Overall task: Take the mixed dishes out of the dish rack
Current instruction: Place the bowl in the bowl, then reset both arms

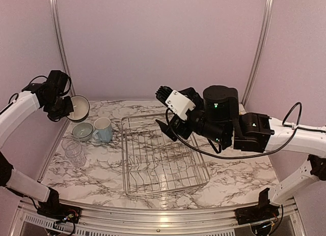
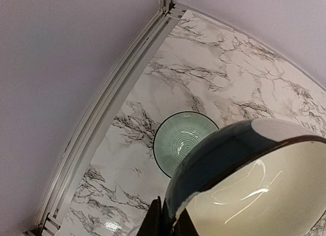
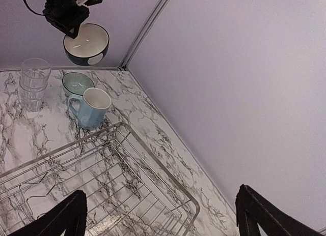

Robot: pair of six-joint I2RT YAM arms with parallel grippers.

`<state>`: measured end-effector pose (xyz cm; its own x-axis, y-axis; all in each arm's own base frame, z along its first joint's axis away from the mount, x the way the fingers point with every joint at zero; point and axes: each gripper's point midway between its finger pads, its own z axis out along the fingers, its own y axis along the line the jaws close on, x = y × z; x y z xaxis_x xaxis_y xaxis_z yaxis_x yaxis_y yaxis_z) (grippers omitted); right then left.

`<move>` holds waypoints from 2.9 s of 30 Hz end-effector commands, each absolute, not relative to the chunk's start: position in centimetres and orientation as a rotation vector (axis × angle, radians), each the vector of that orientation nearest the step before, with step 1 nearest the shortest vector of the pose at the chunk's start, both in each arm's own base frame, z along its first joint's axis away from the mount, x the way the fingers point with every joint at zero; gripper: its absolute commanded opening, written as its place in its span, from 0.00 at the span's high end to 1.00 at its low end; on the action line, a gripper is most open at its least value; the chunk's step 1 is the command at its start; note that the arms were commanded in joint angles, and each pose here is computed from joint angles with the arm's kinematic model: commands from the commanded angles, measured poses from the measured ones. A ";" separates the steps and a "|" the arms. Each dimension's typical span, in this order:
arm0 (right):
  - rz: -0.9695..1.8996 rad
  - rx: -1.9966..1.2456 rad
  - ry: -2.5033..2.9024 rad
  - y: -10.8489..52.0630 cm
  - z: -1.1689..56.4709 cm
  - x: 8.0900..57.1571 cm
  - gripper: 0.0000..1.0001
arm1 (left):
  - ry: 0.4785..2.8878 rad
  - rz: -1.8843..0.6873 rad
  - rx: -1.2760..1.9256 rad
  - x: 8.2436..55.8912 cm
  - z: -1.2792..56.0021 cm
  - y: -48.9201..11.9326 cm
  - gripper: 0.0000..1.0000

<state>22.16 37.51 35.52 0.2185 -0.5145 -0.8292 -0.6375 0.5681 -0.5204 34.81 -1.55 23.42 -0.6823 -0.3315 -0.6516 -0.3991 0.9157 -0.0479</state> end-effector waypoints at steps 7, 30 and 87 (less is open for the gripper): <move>0.151 -0.930 1.501 36.2 35.5 22.7 0.01 | 2.399 -0.058 -0.788 38.2 18.7 3.6 1.00; 0.319 -0.642 1.492 30.4 40.0 23.8 0.01 | 2.592 -0.015 -0.723 41.3 10.6 3.6 0.95; 0.197 0.133 1.367 3.2 53.0 21.2 0.02 | 1.125 -0.417 -0.115 20.1 56.8 -1.9 0.01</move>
<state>20.86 2.91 52.90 0.1826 0.2333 -0.9551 -0.0593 0.9723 0.2261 20.56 -1.96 55.71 0.3229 -0.3626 -0.8742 0.2476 0.9239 -0.2917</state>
